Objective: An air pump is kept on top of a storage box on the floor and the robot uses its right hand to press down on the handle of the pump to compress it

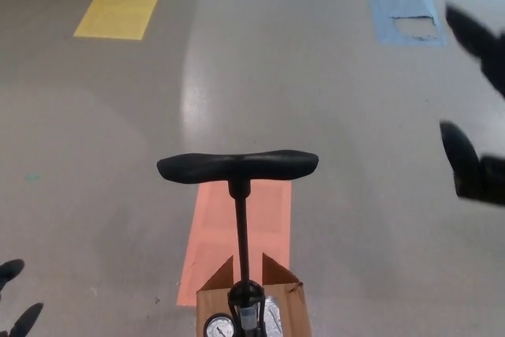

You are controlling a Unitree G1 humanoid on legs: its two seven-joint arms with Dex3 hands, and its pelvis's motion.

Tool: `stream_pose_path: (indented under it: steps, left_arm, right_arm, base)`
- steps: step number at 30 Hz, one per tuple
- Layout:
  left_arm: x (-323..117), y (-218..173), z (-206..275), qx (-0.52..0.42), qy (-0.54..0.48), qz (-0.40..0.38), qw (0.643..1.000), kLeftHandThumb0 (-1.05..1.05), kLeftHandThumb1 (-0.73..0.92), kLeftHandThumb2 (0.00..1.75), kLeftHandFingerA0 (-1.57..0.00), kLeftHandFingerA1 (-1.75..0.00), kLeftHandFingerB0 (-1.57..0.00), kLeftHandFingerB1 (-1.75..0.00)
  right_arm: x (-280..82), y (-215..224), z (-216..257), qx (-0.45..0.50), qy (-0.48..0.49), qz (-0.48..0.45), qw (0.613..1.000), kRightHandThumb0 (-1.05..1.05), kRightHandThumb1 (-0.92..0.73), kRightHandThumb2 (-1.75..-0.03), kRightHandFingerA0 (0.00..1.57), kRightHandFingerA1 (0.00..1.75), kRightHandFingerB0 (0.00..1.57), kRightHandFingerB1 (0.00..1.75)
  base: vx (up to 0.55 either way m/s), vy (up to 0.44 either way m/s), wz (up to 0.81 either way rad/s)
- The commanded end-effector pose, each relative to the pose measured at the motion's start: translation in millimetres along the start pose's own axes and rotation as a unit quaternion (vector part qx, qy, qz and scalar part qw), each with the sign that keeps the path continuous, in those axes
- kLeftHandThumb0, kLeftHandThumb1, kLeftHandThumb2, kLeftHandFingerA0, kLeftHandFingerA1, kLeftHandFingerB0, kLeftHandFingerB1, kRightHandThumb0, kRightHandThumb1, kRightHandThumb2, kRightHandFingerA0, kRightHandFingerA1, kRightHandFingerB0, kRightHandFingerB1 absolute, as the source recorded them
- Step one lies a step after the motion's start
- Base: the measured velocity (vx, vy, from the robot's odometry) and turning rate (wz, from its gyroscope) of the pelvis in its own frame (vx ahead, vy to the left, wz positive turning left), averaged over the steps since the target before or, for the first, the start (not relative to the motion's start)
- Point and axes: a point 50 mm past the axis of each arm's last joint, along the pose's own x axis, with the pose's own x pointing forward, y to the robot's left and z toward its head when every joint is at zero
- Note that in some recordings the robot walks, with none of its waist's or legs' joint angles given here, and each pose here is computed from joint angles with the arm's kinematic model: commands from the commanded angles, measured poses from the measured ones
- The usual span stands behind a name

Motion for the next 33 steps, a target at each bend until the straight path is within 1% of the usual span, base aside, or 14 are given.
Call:
stream_pose_path:
  steps: [1,10,11,12,17,18,19,20,21,22,25,26,27,33]
  left_arm:
    - [-1,15,0,0.044,-0.011,-0.024,0.999,-0.67,0.65,0.98,0.00,-0.36,-0.03,-0.35]
    - [-2,14,0,0.043,-0.013,-0.035,0.998,-0.72,0.66,0.97,0.00,-0.35,-0.10,-0.33]
    - [-2,13,0,0.042,-0.014,-0.036,0.998,-0.72,0.65,0.97,0.00,-0.36,-0.10,-0.33]
    - [-2,13,0,0.042,-0.014,-0.038,0.998,-0.71,0.65,0.97,0.00,-0.36,-0.10,-0.32]
    - [-1,13,0,0.047,-0.010,-0.042,0.998,-0.68,0.66,1.00,0.00,-0.36,-0.04,-0.33]
    - [-1,13,0,0.047,-0.010,-0.042,0.998,-0.74,0.65,0.96,-0.02,-0.38,-0.10,-0.31]
    - [-1,12,0,0.046,-0.011,-0.041,0.998,-0.74,0.65,0.96,-0.02,-0.38,-0.10,-0.31]
    - [-1,12,0,0.046,-0.010,-0.041,0.998,-0.68,0.65,0.99,0.00,-0.39,-0.05,-0.34]
    - [-1,12,-1,0.043,-0.010,-0.041,0.998,-0.73,0.65,0.97,0.00,-0.37,-0.09,-0.33]
    - [-2,11,-1,0.042,-0.010,-0.042,0.998,-0.71,0.65,0.97,0.00,-0.35,-0.10,-0.32]
    - [-2,11,-2,0.045,-0.008,-0.044,0.998,-0.71,0.65,0.97,0.00,-0.35,-0.10,-0.32]
    - [-2,11,-2,0.045,-0.007,-0.046,0.998,-0.71,0.65,0.97,0.00,-0.35,-0.10,-0.32]
    - [-2,11,-3,0.044,-0.008,-0.049,0.998,-0.74,0.65,0.96,-0.01,-0.36,-0.09,-0.31]
    - [-3,11,-3,0.048,-0.008,-0.052,0.997,-0.69,0.65,0.98,-0.01,-0.39,-0.03,-0.33]
  right_arm:
    - [58,-9,94,-0.106,-0.125,0.152,0.975,-0.88,-0.78,-1.07,0.05,0.18,0.05,0.15]
    - [87,22,91,-0.141,-0.095,0.226,0.959,-0.79,-0.74,-1.11,0.00,0.20,0.00,0.20]
    - [89,26,89,-0.146,-0.092,0.232,0.957,-0.78,-0.91,-0.68,0.00,0.17,0.00,0.21]
    - [91,33,87,-0.152,-0.088,0.243,0.954,-0.80,-0.75,-1.11,0.00,0.19,0.00,0.19]
    - [101,62,75,-0.168,-0.053,0.299,0.938,-0.80,-0.74,-1.11,0.00,0.19,0.00,0.17]
    - [102,65,73,-0.170,-0.047,0.304,0.936,-0.82,-0.90,-0.67,0.00,0.15,0.00,0.16]
    - [103,67,72,-0.171,-0.041,0.308,0.935,-0.82,-0.90,-0.67,0.00,0.15,0.00,0.16]
    - [104,70,70,-0.172,-0.036,0.313,0.933,-0.82,-0.73,-1.09,0.00,0.18,0.00,0.17]
    - [105,74,67,-0.172,-0.029,0.321,0.931,-0.83,-0.73,-1.09,0.00,0.17,0.00,0.15]
    - [107,83,60,-0.176,-0.013,0.337,0.925,-0.89,-0.72,-0.97,0.00,0.09,0.00,0.09]
    - [109,91,53,-0.180,0.005,0.350,0.919,-0.89,-0.71,-0.96,0.00,0.10,0.00,0.09]
    - [110,95,49,-0.182,0.015,0.358,0.916,-0.87,-0.90,-0.67,0.00,0.13,0.00,0.11]
    - [111,102,42,-0.185,0.035,0.372,0.909,-0.89,-0.74,-1.12,0.00,0.14,0.00,0.11]
    - [111,122,23,-0.187,0.083,0.397,0.895,-0.89,-0.73,-1.11,0.00,0.14,0.00,0.12]
  base:
    - [0.00,0.000,0.00]
    - [0.00,0.000,0.00]
    - [0.00,0.000,0.00]
    - [0.00,0.000,0.00]
    - [0.00,0.000,0.00]
    - [0.00,0.000,0.00]
    - [0.00,0.000,0.00]
    - [0.00,0.000,0.00]
    - [0.00,0.000,0.00]
    - [0.00,0.000,0.00]
    - [0.00,0.000,0.00]
    - [0.00,0.000,0.00]
    - [0.00,0.000,0.00]
    - [0.00,0.000,0.00]
